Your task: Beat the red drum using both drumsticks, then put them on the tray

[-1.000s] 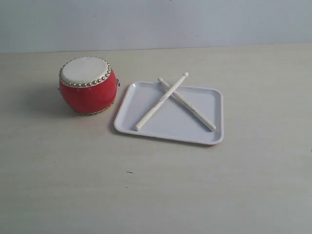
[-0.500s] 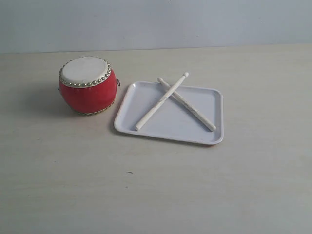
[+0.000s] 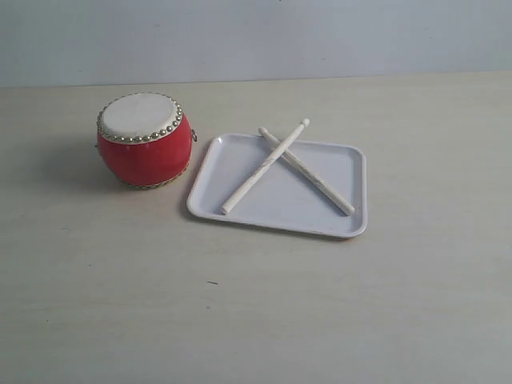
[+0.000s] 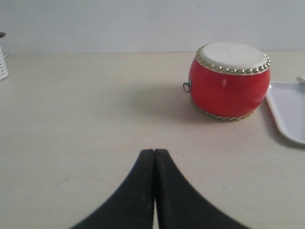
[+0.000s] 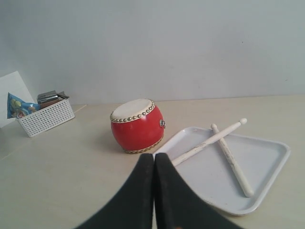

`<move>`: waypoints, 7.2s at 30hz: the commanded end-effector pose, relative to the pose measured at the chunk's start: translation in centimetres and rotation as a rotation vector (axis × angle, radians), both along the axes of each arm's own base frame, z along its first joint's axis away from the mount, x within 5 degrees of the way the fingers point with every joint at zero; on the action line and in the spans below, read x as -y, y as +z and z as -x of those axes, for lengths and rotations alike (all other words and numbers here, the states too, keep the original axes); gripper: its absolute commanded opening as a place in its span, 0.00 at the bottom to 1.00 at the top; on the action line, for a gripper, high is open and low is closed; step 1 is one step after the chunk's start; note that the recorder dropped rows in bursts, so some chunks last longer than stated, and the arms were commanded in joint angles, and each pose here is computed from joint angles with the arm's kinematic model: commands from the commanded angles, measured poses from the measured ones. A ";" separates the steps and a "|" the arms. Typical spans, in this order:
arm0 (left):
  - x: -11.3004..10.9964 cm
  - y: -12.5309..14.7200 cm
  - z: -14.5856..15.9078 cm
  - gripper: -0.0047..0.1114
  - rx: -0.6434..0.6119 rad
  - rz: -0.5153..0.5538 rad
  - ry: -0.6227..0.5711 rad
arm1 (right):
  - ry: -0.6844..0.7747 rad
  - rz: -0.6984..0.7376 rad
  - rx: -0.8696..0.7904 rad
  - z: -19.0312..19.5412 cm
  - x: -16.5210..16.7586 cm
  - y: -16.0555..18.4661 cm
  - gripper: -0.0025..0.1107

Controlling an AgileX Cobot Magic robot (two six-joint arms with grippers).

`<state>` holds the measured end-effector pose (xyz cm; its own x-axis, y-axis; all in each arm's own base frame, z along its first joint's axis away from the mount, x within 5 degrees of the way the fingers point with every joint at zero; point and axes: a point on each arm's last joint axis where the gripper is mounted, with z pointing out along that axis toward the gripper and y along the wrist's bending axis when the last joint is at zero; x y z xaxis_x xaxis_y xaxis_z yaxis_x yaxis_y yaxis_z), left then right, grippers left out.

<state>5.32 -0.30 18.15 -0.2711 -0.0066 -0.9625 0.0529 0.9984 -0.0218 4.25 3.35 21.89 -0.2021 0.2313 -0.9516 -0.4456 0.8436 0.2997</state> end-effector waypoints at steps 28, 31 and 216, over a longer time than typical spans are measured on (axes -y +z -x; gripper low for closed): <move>0.0 0.0 0.0 0.04 0.007 0.002 0.003 | -0.010 -0.005 0.007 0.0 0.1 0.0 0.02; 0.0 0.0 0.0 0.04 0.007 0.002 0.003 | -0.010 -0.005 0.007 0.0 0.1 0.0 0.02; 0.0 0.0 0.0 0.04 0.007 0.002 0.003 | -0.479 0.208 -0.021 -1.3 3.3 -2.6 0.02</move>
<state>5.32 -0.30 18.15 -0.2711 -0.0066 -0.9625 0.0529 0.9984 -0.0218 5.55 0.08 19.23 -0.1575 0.1079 -0.9816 0.0071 0.9941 0.1081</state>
